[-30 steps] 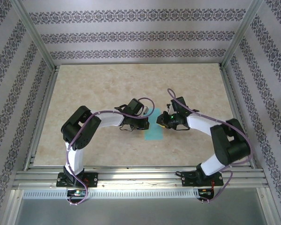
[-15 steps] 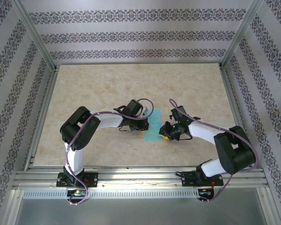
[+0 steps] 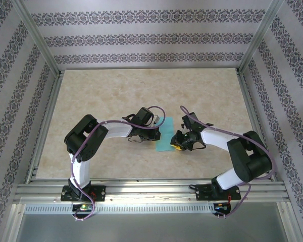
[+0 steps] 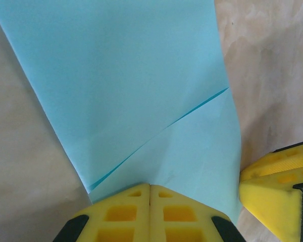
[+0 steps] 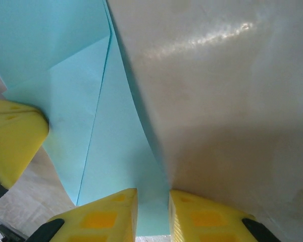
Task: Fold a paper plane with a square sheet of paper (pick it up from the middle)
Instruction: Turn over the paper at the center of the table.
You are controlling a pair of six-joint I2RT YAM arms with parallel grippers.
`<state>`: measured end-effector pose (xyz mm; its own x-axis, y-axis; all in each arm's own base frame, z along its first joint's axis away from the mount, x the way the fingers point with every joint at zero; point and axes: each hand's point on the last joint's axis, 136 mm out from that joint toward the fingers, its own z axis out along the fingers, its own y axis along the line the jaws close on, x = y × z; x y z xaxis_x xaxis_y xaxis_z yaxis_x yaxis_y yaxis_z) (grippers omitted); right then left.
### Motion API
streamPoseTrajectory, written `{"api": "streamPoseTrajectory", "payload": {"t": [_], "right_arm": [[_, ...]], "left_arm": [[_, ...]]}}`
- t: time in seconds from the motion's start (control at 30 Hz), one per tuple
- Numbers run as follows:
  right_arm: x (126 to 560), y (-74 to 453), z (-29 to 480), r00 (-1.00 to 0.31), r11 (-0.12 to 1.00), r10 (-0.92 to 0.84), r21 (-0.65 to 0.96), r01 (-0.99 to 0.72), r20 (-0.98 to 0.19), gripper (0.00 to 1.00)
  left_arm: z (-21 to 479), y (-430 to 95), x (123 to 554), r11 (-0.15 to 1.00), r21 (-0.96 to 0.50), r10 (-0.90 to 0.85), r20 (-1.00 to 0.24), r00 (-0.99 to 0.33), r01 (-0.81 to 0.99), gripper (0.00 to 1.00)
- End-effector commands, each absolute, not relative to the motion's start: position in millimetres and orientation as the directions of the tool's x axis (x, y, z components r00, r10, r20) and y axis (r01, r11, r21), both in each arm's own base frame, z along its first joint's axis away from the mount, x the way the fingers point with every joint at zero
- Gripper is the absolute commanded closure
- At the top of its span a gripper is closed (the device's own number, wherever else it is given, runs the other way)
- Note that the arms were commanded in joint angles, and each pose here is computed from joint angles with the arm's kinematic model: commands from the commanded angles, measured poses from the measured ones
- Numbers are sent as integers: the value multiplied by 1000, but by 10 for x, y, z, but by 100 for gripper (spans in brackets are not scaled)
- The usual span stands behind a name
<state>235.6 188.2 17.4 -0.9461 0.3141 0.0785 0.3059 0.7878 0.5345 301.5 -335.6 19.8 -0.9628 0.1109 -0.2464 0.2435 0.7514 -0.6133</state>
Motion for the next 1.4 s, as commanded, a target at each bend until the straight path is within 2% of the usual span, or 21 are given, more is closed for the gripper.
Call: {"api": "streamPoseTrajectory", "payload": {"t": [0.0,0.17,0.3,0.5,0.7,1.37], "right_arm": [[2590,2081,311,-957,771,289,590,240,11,76],[2753,2115,473,-953,767,298,606,213,-43,75],[2777,2067,390,-951,777,310,581,243,-17,73],[2613,1925,390,-951,801,307,547,241,-31,72],[2404,1966,339,-956,783,292,570,248,15,72],[2351,1923,209,-949,799,311,528,289,48,69]], "left_arm": [[30,-3208,2862,785,-587,113,-175,-978,196,100],[48,-3205,2868,784,-589,109,-181,-977,196,100],[42,-3207,2869,783,-591,104,-180,-978,192,100],[42,-3219,2878,781,-595,100,-178,-979,188,100],[67,-3236,2874,777,-602,100,-170,-980,184,100],[41,-3201,2841,774,-612,73,-171,-983,164,100]]}}
